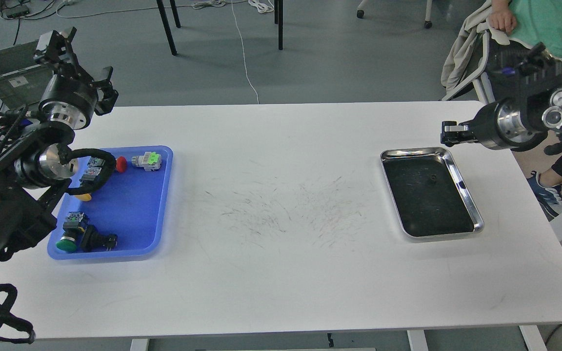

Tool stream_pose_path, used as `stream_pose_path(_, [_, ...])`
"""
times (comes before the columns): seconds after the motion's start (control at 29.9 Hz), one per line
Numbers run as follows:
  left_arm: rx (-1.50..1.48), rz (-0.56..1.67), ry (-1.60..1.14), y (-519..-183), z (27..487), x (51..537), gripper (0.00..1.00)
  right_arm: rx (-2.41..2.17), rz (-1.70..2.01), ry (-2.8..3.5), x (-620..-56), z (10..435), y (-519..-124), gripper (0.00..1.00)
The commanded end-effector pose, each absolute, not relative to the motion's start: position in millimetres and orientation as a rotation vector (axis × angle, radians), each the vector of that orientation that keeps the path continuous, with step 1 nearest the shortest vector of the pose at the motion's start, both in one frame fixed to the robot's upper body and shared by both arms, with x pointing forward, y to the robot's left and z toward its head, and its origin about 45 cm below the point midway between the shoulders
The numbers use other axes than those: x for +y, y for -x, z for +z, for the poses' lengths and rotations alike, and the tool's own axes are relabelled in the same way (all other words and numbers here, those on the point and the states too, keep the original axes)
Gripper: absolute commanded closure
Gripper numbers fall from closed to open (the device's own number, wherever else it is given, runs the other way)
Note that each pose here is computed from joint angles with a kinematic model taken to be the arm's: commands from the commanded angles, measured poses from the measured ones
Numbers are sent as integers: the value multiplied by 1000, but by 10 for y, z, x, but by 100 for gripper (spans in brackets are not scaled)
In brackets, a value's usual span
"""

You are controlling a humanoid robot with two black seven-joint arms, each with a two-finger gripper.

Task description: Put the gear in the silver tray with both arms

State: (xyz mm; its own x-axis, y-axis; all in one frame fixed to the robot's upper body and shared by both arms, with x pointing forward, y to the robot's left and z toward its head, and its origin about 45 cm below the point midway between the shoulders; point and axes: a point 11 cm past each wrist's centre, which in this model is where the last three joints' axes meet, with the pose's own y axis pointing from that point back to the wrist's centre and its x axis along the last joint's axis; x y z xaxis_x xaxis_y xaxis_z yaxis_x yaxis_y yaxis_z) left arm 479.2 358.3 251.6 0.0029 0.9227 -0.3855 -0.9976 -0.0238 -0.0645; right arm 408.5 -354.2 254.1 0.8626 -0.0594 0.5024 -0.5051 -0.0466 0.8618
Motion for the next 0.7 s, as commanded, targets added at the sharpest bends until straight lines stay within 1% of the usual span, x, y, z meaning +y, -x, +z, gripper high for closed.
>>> stream_pose_path(0.0, [264, 1549, 368, -4803, 2503, 3517, 2, -407, 298, -1590, -3670, 2164, -3852, 98])
stream_pose_path(0.07, [262, 1547, 371, -4810, 2518, 3513, 2, -387, 276, -1585, -3710, 2043, -3774, 98])
stream_pose_path(0.37, [260, 1546, 374, -4821, 2537, 3501, 2, -323, 261, -1588, -3623, 1793, -3663, 98])
stream_pose_path(0.53, [259, 1546, 372, -4820, 2537, 3506, 2, -324, 256, -1621, -3506, 1698, -3647, 92])
stream_pose_path(0.57, [259, 1546, 372, -4820, 2537, 3506, 2, -335, 258, -1630, -3483, 1700, -3662, 89])
stream_pose_path(0.6, [259, 1546, 372, -4820, 2537, 3506, 2, -337, 260, -1634, -3466, 1692, -3664, 85])
stream_pose_path(0.63, [257, 1547, 370, -4818, 2537, 3511, 2, -338, 259, -1637, -3459, 1680, -3658, 77])
stream_pose_path(0.67, [257, 1547, 370, -4818, 2537, 3511, 2, -343, 261, -1636, -3464, 1682, -3664, 65])
